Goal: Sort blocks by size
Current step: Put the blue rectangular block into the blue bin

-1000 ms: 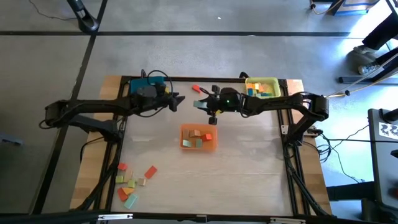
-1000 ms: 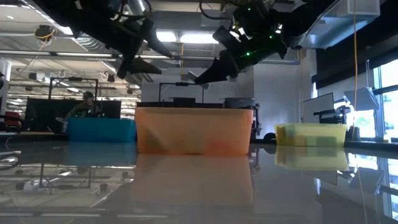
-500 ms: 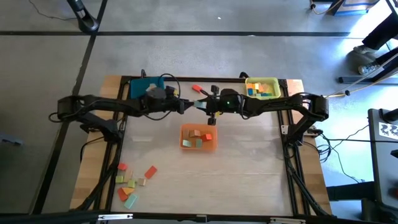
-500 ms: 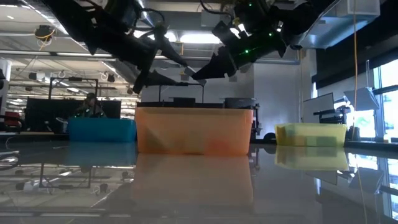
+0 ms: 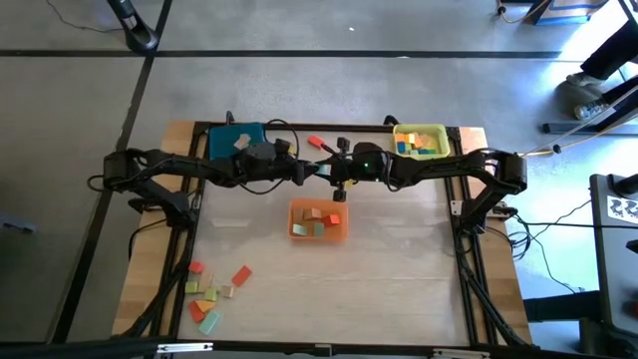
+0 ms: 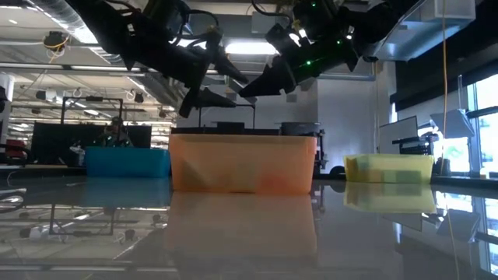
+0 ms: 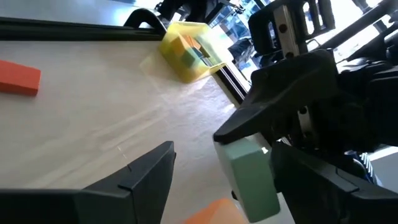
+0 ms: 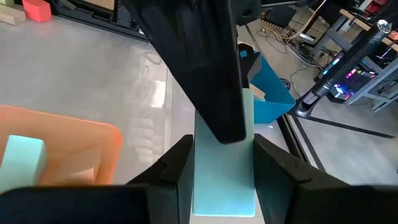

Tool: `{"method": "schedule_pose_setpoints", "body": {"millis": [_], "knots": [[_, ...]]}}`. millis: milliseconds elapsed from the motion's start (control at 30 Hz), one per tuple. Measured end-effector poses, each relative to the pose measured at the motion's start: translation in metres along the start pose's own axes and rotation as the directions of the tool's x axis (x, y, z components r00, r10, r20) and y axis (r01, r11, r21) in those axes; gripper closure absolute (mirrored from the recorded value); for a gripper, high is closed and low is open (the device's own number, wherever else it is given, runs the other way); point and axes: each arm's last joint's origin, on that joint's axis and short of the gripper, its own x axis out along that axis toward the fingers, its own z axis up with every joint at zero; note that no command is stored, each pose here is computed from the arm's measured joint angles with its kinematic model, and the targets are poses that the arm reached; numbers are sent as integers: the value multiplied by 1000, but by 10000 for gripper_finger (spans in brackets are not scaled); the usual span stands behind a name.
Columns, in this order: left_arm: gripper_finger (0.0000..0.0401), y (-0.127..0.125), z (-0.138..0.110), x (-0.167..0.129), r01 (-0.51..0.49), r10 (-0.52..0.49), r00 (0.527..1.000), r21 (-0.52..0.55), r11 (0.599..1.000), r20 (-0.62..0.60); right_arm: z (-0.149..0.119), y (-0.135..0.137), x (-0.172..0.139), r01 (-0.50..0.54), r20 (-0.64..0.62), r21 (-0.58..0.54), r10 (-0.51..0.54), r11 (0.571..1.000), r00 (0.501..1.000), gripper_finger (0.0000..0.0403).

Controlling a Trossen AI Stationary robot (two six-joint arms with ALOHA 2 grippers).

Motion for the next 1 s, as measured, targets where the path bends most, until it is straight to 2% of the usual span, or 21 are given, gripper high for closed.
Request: {"method": "schedule_pose_setpoints", "body": {"millis": [167, 367, 500, 667, 767, 833, 900, 967, 1000], "knots": [[197, 0, 0, 0, -3, 3, 1000, 10, 1000, -4, 0, 0, 0, 2, 5, -19, -2, 1000, 1000, 275], [295, -1, 1, 0, 10, -10, 1000, 46, 999, 2, 1, 0, 0, 6, 9, -19, -6, 1000, 1000, 270], [357, -1, 1, 0, 3, -4, 1000, 95, 996, 6, 2, -1, 0, 15, 22, 16, -16, 1000, 1000, 244], [361, -1, 1, -2, -5, 5, 1000, 161, 987, -1, 5, 0, -2, 17, 26, 29, -18, 999, 999, 191], [361, -5, 8, -16, -14, 14, 1000, 210, 978, 1, 12, -3, -15, 29, -11, 31, -29, 999, 1000, 161], [361, -7, 14, -31, -67, 65, 998, 239, 969, 16, 18, -6, -29, 28, -37, 32, -27, 999, 999, 147], [358, -5, 19, -49, -170, 167, 985, 283, 944, 36, 23, -8, -42, 38, -69, 31, -36, 999, 997, 137], [355, -2, 25, -72, -305, 295, 952, 316, 898, 82, 26, -10, -53, 59, -96, 29, -56, 998, 994, 132], [355, 2, 27, -83, -388, 372, 921, 327, 861, 112, 27, -10, -57, 68, -107, 28, -65, 997, 992, 131]]}}
